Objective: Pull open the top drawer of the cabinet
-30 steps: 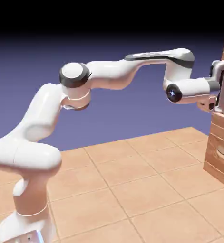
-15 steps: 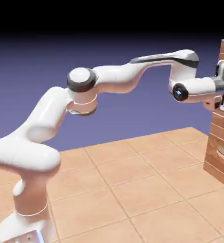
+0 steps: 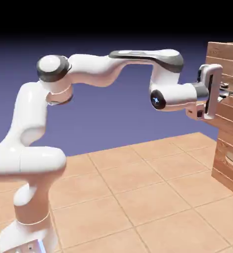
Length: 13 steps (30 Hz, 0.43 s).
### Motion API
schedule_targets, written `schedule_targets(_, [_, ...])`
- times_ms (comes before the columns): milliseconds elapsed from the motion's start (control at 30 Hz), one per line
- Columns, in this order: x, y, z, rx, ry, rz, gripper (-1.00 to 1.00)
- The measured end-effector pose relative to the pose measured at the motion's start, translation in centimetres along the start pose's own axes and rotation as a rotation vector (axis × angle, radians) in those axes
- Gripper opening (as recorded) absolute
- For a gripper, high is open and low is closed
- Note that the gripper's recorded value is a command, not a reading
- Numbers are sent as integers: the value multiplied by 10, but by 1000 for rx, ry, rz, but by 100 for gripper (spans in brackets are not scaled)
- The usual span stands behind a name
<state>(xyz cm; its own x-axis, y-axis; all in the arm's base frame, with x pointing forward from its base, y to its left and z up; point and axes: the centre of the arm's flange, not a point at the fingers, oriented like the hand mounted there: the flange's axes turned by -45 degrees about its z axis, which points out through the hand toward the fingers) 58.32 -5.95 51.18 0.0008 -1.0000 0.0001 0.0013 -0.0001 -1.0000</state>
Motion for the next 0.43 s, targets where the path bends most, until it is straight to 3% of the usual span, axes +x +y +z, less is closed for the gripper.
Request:
schedule_targets(300, [0, 0, -94, 1, 0, 0, -100])
schedule_targets(333, [0, 0, -101, 1, 0, 0, 100])
schedule_targets(433, [0, 0, -113, -2, 1, -2, 100])
